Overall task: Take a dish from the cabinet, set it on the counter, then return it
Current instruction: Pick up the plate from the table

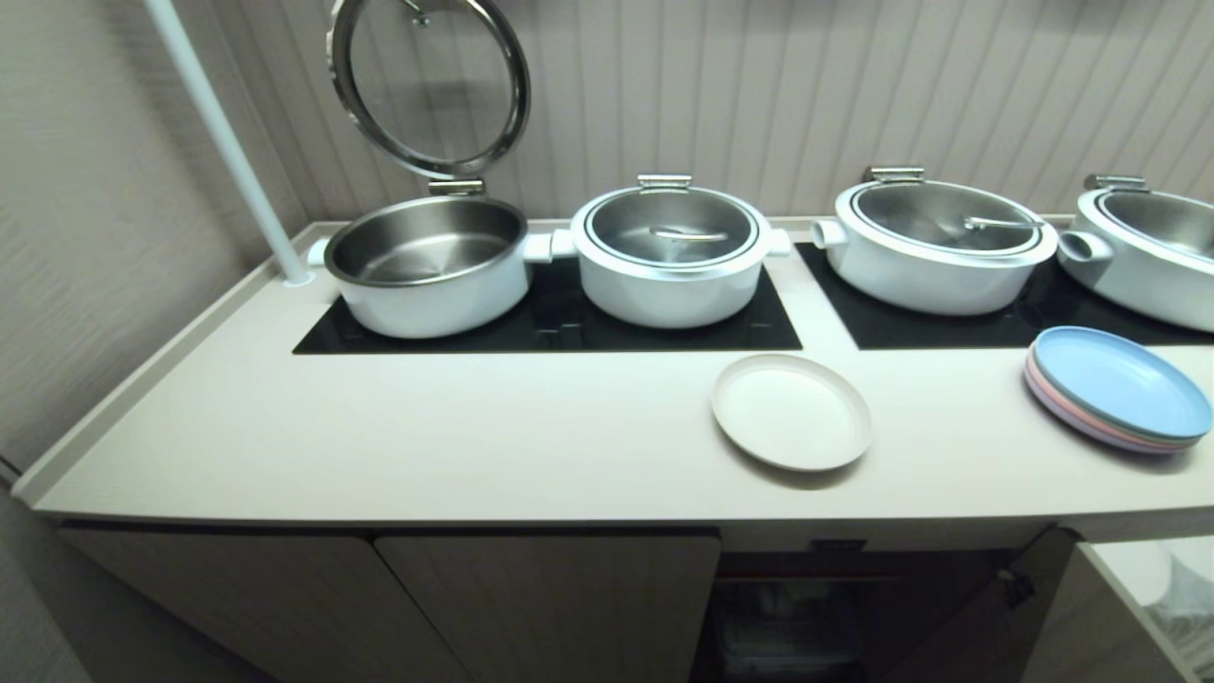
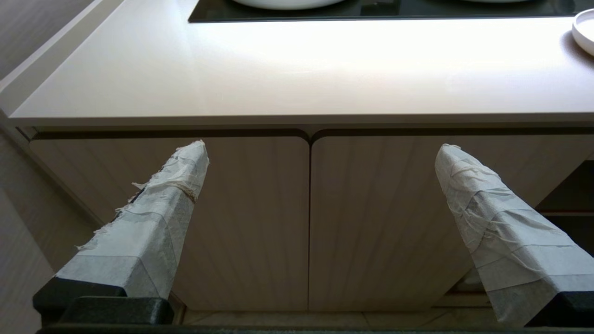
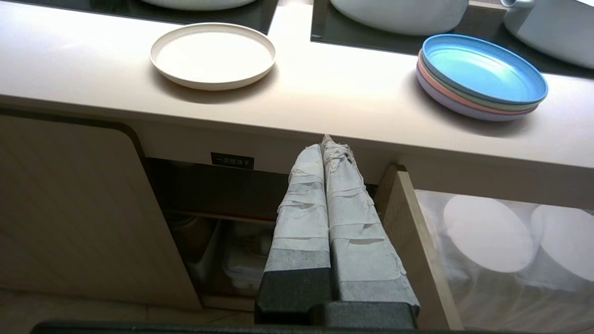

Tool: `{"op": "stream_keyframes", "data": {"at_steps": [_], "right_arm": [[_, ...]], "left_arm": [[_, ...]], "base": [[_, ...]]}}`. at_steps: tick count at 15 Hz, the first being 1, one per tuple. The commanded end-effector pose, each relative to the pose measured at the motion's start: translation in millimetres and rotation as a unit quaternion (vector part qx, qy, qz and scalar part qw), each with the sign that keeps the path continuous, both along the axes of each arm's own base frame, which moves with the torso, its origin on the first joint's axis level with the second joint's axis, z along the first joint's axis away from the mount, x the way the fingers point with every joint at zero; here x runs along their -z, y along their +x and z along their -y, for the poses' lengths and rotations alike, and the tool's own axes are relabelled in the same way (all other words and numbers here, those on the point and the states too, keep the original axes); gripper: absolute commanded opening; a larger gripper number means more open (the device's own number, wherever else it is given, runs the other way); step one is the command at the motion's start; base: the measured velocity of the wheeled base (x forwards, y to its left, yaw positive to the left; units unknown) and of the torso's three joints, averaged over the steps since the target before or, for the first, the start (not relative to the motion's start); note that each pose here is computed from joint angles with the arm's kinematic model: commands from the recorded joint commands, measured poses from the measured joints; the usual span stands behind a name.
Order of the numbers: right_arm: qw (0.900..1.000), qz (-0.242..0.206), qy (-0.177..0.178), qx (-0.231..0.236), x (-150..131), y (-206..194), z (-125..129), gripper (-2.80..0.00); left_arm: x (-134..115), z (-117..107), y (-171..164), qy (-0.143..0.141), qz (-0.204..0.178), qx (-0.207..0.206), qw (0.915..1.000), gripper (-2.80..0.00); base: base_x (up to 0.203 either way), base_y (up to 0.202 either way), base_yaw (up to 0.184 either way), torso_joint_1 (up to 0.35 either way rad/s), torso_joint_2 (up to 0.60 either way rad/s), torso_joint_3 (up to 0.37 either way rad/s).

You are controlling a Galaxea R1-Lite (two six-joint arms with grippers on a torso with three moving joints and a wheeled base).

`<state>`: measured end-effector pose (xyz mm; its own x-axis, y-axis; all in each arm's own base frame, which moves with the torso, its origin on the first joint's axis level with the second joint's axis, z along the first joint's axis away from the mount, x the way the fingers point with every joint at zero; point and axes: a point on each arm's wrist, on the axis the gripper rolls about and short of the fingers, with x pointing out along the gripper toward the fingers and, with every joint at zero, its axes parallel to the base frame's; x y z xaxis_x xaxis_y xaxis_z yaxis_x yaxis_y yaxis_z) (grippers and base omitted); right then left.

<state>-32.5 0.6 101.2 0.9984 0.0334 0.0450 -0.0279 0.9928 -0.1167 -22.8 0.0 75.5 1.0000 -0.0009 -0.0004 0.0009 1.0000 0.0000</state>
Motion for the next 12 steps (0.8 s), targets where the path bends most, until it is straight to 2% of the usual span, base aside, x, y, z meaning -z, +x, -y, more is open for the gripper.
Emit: {"op": "stream_keyframes", "data": {"at_steps": [1,7,12], "right_arm": [[1.0,-0.003,0.0,0.0,-13,-2,0,-2.8],[0.998,-0.07,-0.001,0.001,-68,31,0,-2.8],[0.991,-0.135,0.0,0.0,-98,102,0,-2.8]], "left_arm": [[0,0,0,0.0,0.0,0.0,1.0,0.0],[0,0,0,0.0,0.0,0.0,1.0,0.0],[0,0,0,0.0,0.0,0.0,1.0,0.0]], "base": [[0.0,0.0,0.0,0.0,0.0,0.0],[0.0,0.0,0.0,0.0,0.0,0.0],[0.0,0.0,0.0,0.0,0.0,0.0]]}}
